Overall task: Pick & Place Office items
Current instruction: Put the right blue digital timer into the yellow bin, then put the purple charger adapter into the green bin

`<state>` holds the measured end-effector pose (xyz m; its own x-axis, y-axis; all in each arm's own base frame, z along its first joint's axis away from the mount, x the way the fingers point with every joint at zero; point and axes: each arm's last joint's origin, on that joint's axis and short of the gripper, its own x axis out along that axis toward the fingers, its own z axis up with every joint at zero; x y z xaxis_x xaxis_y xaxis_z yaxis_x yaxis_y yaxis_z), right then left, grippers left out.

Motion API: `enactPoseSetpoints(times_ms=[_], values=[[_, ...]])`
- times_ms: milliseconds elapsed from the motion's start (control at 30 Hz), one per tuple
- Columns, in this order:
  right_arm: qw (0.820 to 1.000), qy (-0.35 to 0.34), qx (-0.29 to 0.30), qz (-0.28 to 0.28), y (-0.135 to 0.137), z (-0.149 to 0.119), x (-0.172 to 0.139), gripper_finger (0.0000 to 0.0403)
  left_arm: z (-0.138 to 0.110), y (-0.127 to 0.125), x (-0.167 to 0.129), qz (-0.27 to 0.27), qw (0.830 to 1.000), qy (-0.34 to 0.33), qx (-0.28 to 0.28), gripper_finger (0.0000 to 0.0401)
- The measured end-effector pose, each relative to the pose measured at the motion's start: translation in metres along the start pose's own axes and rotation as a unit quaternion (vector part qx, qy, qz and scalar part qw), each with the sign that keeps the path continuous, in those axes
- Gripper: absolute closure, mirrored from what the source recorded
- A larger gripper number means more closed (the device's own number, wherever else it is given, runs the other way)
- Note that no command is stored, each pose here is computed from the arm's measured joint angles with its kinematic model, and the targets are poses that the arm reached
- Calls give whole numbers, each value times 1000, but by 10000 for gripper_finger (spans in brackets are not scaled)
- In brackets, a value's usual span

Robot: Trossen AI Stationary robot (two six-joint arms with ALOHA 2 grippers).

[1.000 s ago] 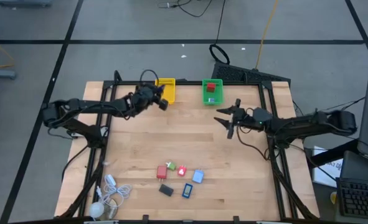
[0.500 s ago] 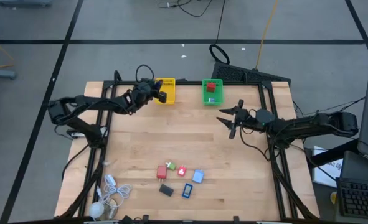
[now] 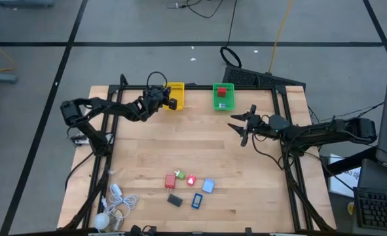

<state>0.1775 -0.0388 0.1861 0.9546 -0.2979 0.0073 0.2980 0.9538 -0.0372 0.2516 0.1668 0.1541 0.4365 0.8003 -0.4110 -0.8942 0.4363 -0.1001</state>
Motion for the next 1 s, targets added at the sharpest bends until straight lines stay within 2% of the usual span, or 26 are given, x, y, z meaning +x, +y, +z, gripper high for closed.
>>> enactPoseSetpoints(times_ms=[300, 567, 800, 900, 1000], values=[[1000, 0, 1, -2, 0, 0, 0, 234, 2, 3, 1, 4, 1000, -5, 4, 342], [1000, 0, 13, -2, 0, 0, 0, 234, 4, 9, 4, 15, 1000, -6, 1, 272], [1000, 1, 13, -2, 0, 0, 0, 234, 5, 11, 5, 21, 1000, -9, 8, 230], [1000, 1, 13, 1, 0, 0, 0, 234, 10, 10, 2, 12, 999, -19, 36, 215], [1000, 0, 13, 8, 3, 0, 0, 234, 20, 3, -11, -21, 996, -34, 76, 204]])
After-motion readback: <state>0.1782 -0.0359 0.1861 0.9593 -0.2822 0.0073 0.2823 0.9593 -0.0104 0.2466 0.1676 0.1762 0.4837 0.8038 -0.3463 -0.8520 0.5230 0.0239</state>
